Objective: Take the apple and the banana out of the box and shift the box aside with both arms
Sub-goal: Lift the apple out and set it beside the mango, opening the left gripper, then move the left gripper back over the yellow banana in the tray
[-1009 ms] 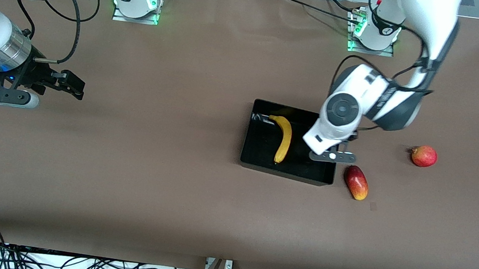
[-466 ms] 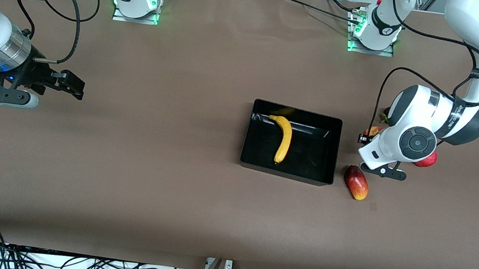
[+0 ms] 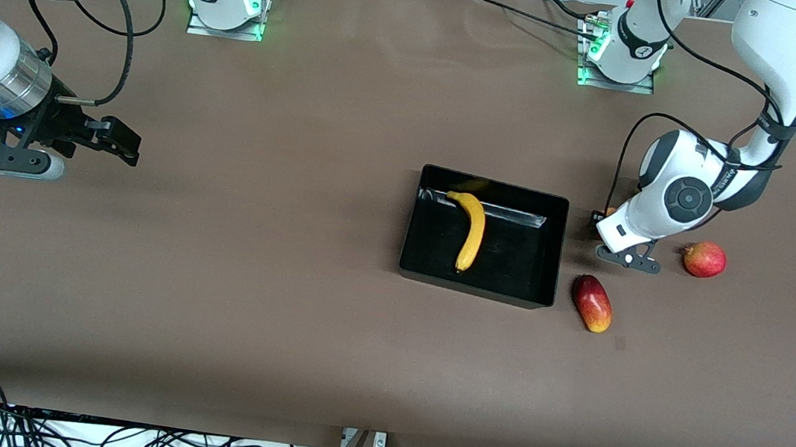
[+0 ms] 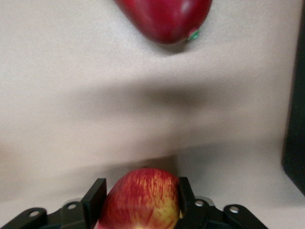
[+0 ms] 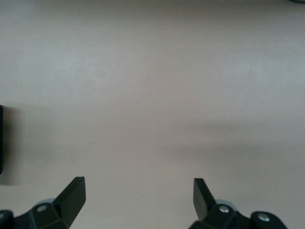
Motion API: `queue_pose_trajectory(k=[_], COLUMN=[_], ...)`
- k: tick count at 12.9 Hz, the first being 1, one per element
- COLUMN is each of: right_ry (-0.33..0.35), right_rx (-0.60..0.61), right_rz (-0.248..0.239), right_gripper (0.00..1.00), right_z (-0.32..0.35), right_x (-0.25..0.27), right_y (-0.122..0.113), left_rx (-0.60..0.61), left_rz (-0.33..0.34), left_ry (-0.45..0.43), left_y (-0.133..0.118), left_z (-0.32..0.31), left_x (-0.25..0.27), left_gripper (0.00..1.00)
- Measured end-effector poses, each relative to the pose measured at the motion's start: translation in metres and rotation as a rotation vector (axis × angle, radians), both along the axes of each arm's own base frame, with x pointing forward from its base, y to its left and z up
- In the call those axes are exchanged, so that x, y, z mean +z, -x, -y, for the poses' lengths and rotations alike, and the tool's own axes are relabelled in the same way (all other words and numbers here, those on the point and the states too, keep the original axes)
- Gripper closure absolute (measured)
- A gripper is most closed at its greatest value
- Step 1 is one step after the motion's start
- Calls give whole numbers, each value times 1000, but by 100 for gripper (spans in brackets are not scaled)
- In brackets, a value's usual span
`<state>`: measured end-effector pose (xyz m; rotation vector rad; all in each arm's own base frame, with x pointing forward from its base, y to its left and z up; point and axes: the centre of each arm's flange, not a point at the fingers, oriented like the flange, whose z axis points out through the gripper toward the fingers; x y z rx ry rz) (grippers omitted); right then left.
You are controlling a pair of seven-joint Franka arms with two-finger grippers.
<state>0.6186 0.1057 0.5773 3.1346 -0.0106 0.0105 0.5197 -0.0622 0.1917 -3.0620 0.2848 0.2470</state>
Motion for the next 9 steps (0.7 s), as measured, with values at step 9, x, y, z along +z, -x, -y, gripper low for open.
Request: queue_pose_trajectory(k=[9], right_ry=[-1], right_rx=[4], right_rz=[1], right_gripper=[0], right_z=[-2], right_x=[0], right_y=[0], left_rx=[-24], left_rz=[-75], left_ry=[-24], left_y=[-65], left_z=[58], left_x=[164], left_gripper=[0])
